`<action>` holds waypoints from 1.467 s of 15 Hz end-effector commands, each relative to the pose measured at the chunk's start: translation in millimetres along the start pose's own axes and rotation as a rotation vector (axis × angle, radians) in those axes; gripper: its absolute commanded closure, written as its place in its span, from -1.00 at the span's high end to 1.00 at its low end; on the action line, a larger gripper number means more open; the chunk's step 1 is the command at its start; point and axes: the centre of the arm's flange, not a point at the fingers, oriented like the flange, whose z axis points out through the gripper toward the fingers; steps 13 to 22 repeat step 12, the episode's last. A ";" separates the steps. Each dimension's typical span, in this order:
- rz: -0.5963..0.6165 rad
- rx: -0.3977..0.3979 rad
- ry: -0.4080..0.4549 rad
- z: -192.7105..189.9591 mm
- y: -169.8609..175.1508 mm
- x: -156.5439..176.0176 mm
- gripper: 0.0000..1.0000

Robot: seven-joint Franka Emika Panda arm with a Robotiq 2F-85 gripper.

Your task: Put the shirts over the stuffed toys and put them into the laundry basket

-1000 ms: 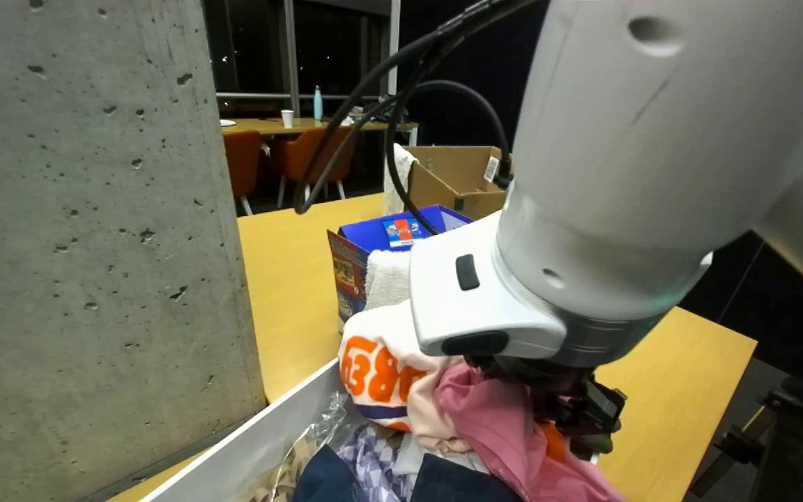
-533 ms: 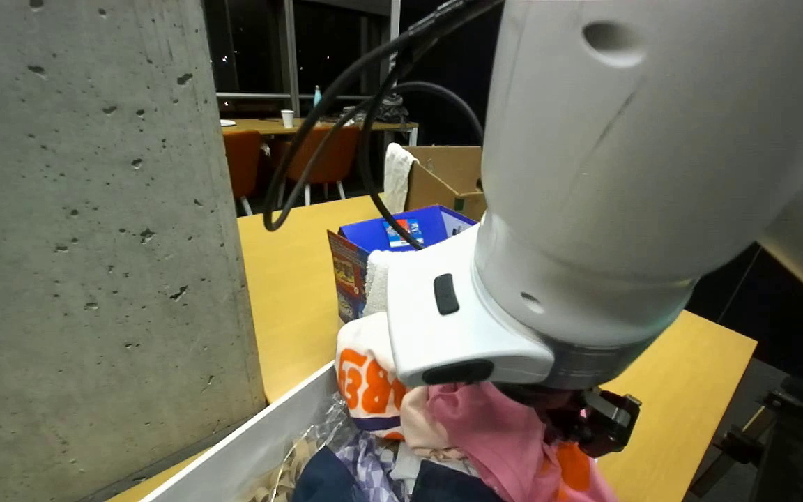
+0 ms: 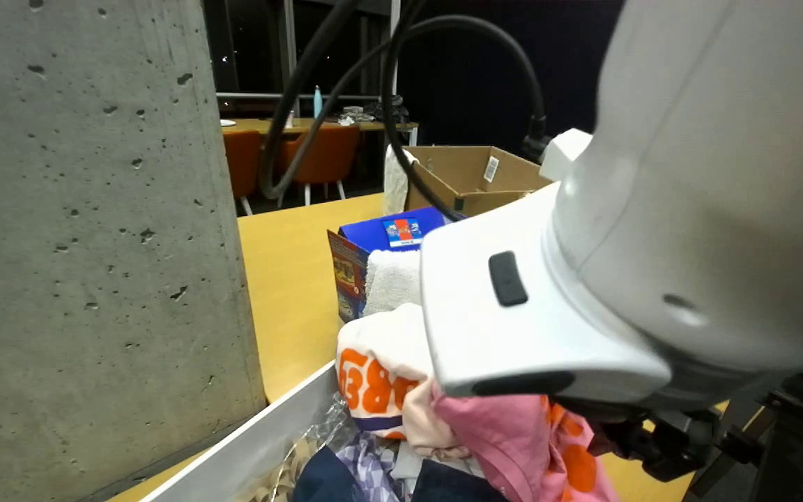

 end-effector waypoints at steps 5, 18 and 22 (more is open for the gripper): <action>0.148 -0.123 -0.023 -52.8 -38.9 -72.7 1.00; 0.239 -0.174 -0.023 -69.1 -75.6 -110.0 1.00; 0.239 -0.174 -0.023 -69.1 -75.6 -110.0 1.00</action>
